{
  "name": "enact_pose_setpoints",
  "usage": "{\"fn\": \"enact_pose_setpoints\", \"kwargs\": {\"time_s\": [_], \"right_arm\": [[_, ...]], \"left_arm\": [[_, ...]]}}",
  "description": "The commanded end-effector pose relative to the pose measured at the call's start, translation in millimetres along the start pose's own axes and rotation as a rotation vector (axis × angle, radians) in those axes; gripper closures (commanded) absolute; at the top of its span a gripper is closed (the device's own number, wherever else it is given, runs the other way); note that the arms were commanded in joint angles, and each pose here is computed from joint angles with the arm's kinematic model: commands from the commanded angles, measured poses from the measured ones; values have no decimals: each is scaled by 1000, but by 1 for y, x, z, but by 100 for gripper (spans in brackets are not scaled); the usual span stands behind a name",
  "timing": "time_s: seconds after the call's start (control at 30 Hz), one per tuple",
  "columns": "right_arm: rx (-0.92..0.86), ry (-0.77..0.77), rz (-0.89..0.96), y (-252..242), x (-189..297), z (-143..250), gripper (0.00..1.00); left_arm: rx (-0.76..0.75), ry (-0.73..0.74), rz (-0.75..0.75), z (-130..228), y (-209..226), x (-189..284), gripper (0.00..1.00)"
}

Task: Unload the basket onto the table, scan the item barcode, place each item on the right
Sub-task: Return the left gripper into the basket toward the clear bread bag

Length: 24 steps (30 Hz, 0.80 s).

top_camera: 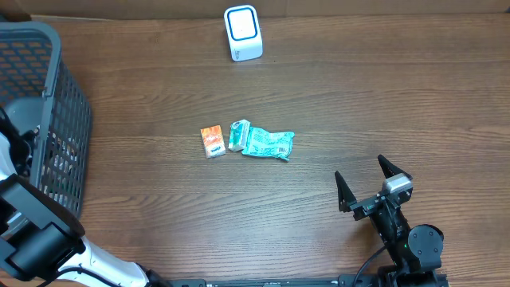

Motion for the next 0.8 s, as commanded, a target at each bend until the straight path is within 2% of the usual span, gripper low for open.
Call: {"fn": "enact_pose_setpoints", "kwargs": {"time_s": [0.0, 0.27, 0.4, 0.53, 0.63, 0.73, 0.77], "right_arm": [[-1, -8, 2, 0, 0, 1, 0], [-1, -8, 1, 0, 0, 1, 0], [-1, -8, 1, 0, 0, 1, 0], [-1, -8, 1, 0, 0, 1, 0], [-1, -8, 1, 0, 0, 1, 0], [-1, -8, 1, 0, 0, 1, 0], [-1, -8, 1, 0, 0, 1, 0]], "left_arm": [[-97, -4, 14, 10, -4, -16, 3], [-138, -57, 20, 13, -7, -41, 0], [-182, -70, 20, 18, -7, -51, 6], [-183, -85, 21, 21, -8, -60, 18], [-183, -91, 25, 23, -8, -64, 32], [-182, -95, 30, 23, -9, -64, 52], [-182, -99, 34, 22, -10, -64, 64]]}}
Point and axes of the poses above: each gripper's point midway between its finger pads, its own x axis back along the fingers, its own y axis along the line the jaws close on, z = x × y, the point moved 4 cm from there along x, back along the fingers, and after that the axes turned 7 degrees about x, right-handed, at the moved point
